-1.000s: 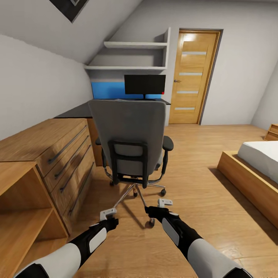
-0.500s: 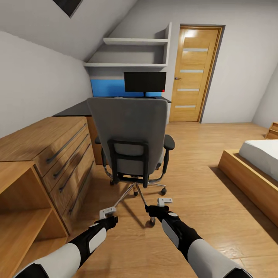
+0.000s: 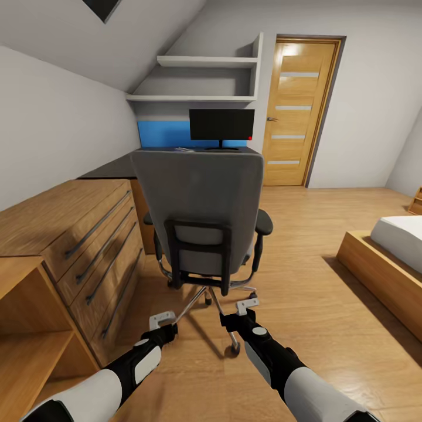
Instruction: In the bedroom, organize the workspace by keeping the computer under the desk, ensuring the monitor is on the desk, placing the keyboard on the desk next to the monitor, placing the mouse on the desk next to the keyboard, moving the folder from the swivel chair onto the desk next to the mouse, stacking the notebook on top of the folder with the pen on top of the notebook, and positioning the swivel chair next to the desk.
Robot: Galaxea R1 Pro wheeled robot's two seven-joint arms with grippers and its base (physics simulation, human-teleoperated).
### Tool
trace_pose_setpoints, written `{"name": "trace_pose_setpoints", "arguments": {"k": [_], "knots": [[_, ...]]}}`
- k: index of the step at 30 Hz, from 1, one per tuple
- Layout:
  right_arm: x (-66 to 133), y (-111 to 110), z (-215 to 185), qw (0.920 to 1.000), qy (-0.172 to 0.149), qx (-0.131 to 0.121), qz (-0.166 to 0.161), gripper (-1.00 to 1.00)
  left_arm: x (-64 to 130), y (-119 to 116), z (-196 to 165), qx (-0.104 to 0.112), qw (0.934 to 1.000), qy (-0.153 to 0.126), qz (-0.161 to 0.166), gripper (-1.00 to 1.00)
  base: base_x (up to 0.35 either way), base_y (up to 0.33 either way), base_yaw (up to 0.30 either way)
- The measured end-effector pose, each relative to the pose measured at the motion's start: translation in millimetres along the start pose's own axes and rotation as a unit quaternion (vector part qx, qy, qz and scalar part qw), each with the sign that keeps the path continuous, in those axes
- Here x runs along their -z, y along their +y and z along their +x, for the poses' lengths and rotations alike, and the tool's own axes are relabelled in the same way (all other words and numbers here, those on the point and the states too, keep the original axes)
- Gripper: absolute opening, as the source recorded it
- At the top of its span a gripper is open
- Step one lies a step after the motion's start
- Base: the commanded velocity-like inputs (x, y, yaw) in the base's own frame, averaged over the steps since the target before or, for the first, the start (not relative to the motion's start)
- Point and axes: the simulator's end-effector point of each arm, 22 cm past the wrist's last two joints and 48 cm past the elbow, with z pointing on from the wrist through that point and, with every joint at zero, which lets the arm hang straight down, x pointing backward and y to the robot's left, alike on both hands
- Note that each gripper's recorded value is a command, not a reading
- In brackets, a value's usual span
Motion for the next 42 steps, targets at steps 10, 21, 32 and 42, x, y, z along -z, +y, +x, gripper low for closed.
{"name": "trace_pose_setpoints", "arguments": {"k": [10, 21, 32, 42], "knots": [[0.2, -1.4, -0.8, 1.0000, -0.002, 0.002, 0.001, 1.00, 0.3, -1.8, -2.9, 0.001, 1.0000, -0.007, 0.002, 1.00, 0.116, 0.001, 0.000], [0.1, -1.4, -0.7, 1.0000, -0.003, 0.002, 0.001, 1.00, 0.2, -1.8, -3.0, 0.001, 1.0000, -0.008, 0.002, 1.00, 0.181, 0.000, -0.009], [1.4, -3.1, -6.8, 0.9999, -0.013, 0.002, 0.003, 1.00, 1.7, -4.0, -5.2, -0.001, 0.9999, -0.010, 0.004, 1.00, 0.007, 0.000, -0.167], [1.5, -4.8, -7.0, 0.9999, -0.013, -0.001, 0.006, 1.00, 2.1, -7.3, -4.6, -0.003, 0.9999, -0.009, 0.008, 1.00, 0.143, 0.000, -0.108]]}}
